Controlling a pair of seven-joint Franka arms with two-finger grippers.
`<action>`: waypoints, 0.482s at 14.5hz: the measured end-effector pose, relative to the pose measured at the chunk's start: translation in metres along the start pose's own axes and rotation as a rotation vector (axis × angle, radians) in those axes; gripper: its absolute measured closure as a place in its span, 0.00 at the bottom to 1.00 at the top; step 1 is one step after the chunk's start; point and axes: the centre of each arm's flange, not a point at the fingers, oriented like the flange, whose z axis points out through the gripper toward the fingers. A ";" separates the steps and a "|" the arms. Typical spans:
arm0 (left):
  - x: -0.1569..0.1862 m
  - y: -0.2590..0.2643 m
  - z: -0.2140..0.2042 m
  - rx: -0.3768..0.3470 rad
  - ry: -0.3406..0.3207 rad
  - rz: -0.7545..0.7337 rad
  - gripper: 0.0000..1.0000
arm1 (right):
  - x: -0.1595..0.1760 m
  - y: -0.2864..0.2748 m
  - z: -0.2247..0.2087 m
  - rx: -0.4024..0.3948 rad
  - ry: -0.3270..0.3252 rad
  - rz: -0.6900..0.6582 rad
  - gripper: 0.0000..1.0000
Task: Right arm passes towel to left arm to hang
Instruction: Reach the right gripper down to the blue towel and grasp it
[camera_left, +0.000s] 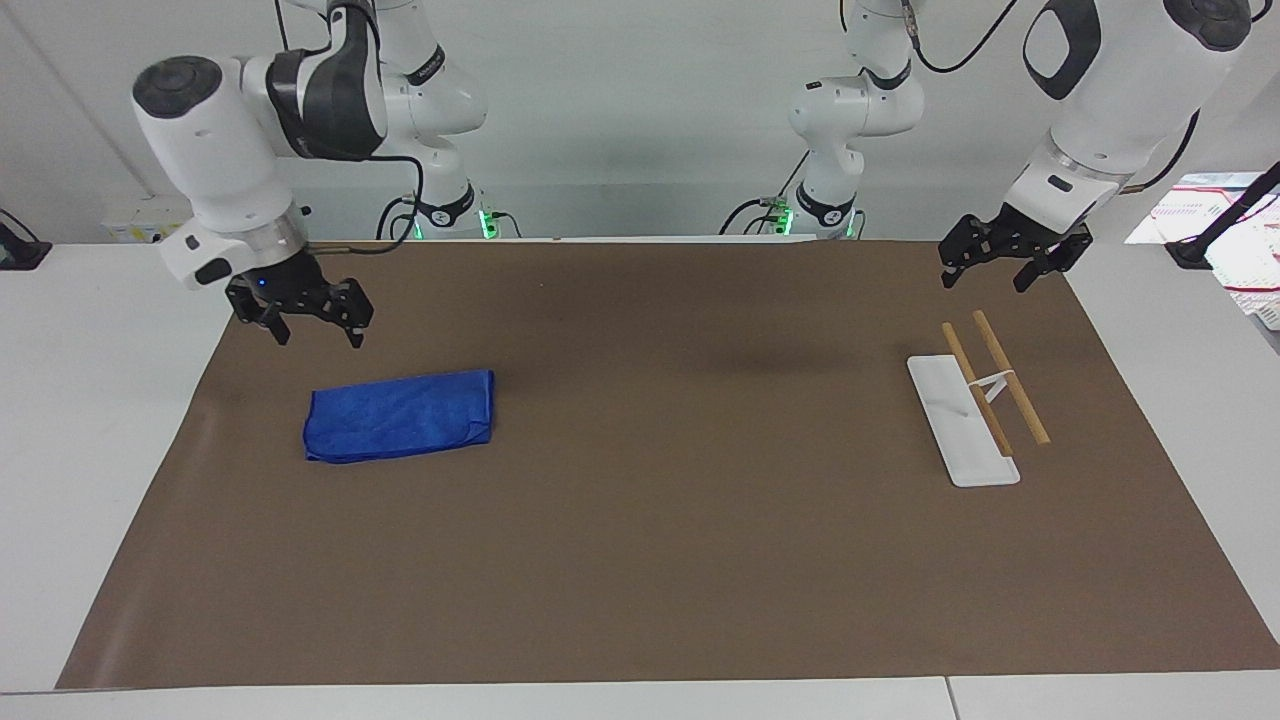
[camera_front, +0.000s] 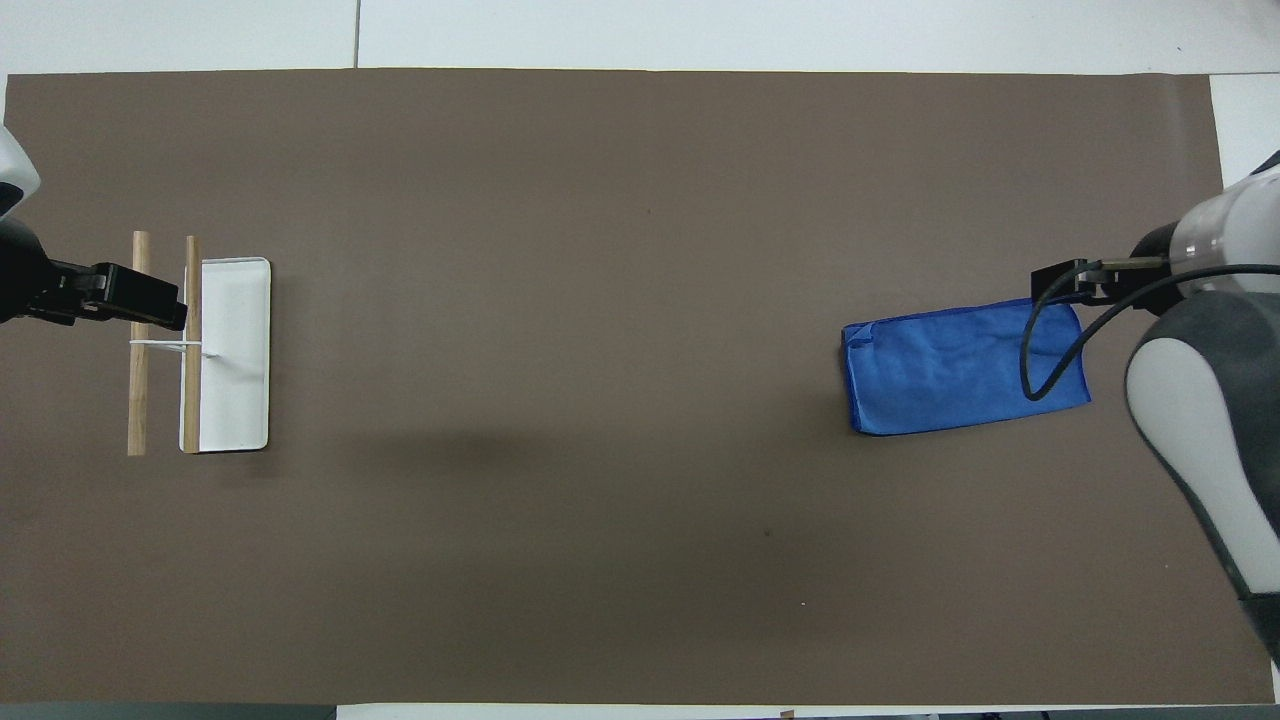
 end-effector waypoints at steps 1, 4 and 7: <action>0.000 0.000 0.000 0.000 0.000 0.000 0.00 | -0.001 0.001 0.025 0.000 0.010 -0.014 0.00; 0.000 0.000 0.000 0.000 0.000 0.000 0.00 | -0.015 0.013 0.100 0.000 0.038 -0.072 0.00; 0.000 0.000 0.000 0.000 0.000 0.000 0.00 | -0.035 0.025 0.150 0.001 0.014 -0.134 0.00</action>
